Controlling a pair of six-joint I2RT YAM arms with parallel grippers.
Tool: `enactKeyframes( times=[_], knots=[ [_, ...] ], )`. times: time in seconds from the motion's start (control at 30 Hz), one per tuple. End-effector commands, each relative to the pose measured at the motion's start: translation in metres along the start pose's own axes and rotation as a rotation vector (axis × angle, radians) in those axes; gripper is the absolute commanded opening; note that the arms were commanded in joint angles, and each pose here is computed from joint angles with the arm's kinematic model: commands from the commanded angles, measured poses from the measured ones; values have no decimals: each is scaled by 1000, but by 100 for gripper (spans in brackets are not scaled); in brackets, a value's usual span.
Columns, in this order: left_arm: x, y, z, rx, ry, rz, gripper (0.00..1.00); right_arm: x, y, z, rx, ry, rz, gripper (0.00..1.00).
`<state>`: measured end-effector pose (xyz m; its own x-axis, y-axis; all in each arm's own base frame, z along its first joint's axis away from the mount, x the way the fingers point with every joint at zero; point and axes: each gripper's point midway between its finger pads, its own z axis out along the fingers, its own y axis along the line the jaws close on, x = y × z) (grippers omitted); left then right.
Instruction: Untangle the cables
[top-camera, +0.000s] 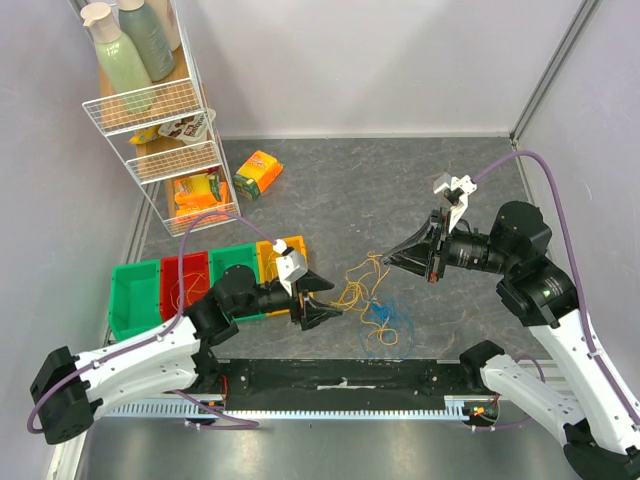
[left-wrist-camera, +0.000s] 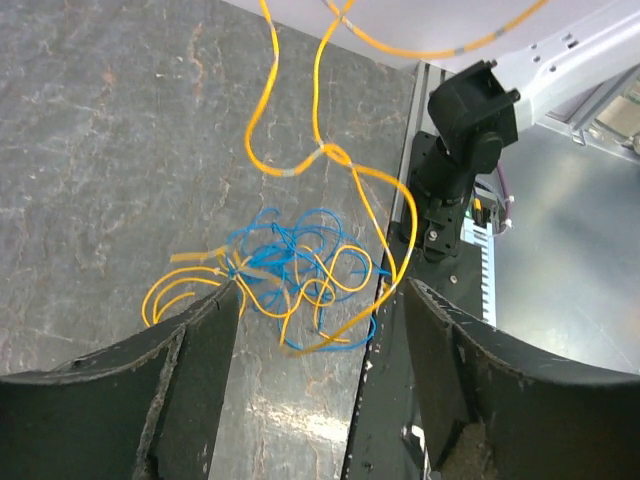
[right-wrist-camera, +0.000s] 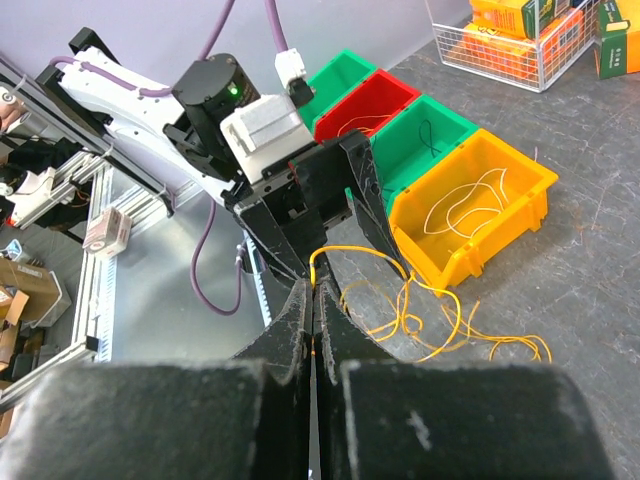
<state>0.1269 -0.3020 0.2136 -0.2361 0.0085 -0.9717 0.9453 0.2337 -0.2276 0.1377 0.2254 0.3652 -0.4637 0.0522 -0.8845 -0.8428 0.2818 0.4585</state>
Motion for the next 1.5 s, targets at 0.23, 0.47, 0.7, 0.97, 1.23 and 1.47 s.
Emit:
enactKeyframes(
  times=[0.23, 0.47, 0.7, 0.97, 1.23, 1.47],
  knots=[
    [-9, -8, 9, 70, -68, 38, 59, -16, 23, -7, -62, -19, -55, 0],
    [-11, -1, 13, 38, -79, 40, 36, -15, 22, -7, -57, -20, -52, 0],
    [-60, 44, -23, -322, -208, 51, 2, 3, -13, -8, 107, 27, -46, 0],
    [-134, 73, -112, -713, -374, 124, 2, 34, -134, -63, 832, 121, 1, 0],
    [-205, 45, -150, -705, -491, 175, 2, 58, -173, -68, 995, 63, 93, 0],
    [-245, 17, -153, -600, -536, 175, 2, 82, -193, -50, 965, 30, 141, 7]
  ],
)
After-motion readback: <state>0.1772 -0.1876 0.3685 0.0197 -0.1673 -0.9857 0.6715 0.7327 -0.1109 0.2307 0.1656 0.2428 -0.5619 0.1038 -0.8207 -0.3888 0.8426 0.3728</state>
